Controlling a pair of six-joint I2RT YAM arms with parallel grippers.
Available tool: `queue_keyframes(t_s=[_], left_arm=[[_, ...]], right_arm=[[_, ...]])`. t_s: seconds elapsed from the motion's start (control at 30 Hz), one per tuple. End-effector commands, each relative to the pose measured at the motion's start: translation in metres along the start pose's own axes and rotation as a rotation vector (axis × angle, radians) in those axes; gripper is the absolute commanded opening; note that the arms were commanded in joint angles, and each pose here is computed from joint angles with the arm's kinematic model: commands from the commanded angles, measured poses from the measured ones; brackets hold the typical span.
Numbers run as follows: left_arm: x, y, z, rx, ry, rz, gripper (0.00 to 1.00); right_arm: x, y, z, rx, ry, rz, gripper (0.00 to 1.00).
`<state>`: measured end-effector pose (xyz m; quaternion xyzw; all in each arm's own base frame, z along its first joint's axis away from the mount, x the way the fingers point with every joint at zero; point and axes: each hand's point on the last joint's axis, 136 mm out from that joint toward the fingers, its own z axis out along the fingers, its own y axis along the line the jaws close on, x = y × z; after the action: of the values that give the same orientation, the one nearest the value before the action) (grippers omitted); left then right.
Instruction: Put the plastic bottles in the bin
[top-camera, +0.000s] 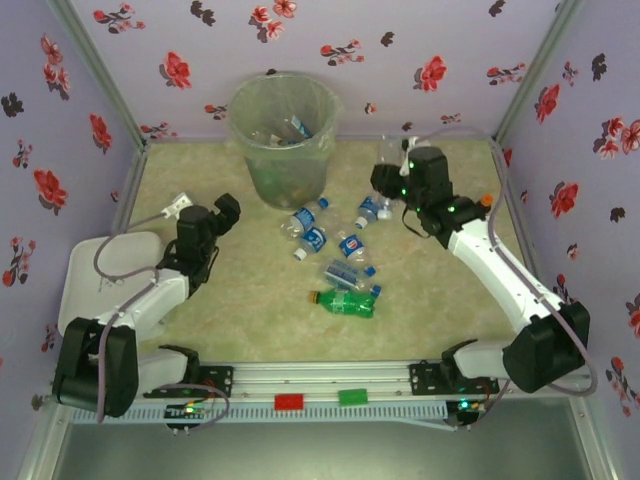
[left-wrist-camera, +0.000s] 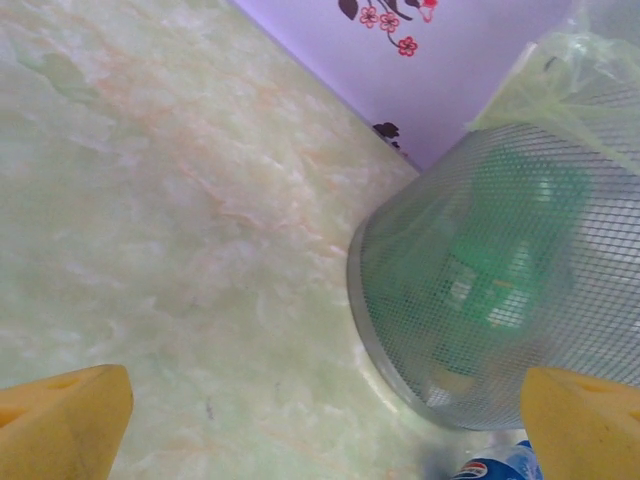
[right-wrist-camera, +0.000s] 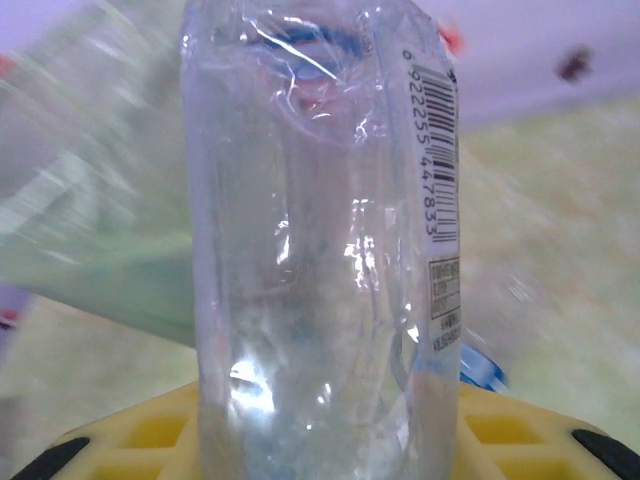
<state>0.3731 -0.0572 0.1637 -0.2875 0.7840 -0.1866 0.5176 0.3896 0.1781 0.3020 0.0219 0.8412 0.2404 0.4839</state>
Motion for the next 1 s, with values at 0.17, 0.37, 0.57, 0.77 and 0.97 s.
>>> queue_keyframes(t_s=[0.17, 0.37, 0.57, 0.77, 0.97], left_arm=[[-0.002, 0.010, -0.003, 0.024, 0.018, -0.020, 1.00], [0.006, 0.002, -0.003, 0.070, 0.062, 0.017, 1.00], [0.011, 0.007, -0.007, 0.056, 0.092, 0.076, 1.00], [0.013, 0.011, -0.010, 0.051, 0.096, 0.100, 1.00], [0.012, 0.012, -0.016, 0.053, 0.092, 0.117, 1.00]], right_arm=[[-0.086, 0.090, 0.016, -0.351, -0.156, 0.107, 0.41], [-0.115, 0.137, 0.053, -0.448, -0.187, 0.096, 0.39], [-0.120, 0.164, 0.094, -0.458, -0.189, 0.091, 0.37], [-0.105, 0.180, 0.140, -0.425, -0.153, 0.056, 0.37], [-0.078, 0.177, 0.176, -0.355, -0.094, 0.011, 0.39]])
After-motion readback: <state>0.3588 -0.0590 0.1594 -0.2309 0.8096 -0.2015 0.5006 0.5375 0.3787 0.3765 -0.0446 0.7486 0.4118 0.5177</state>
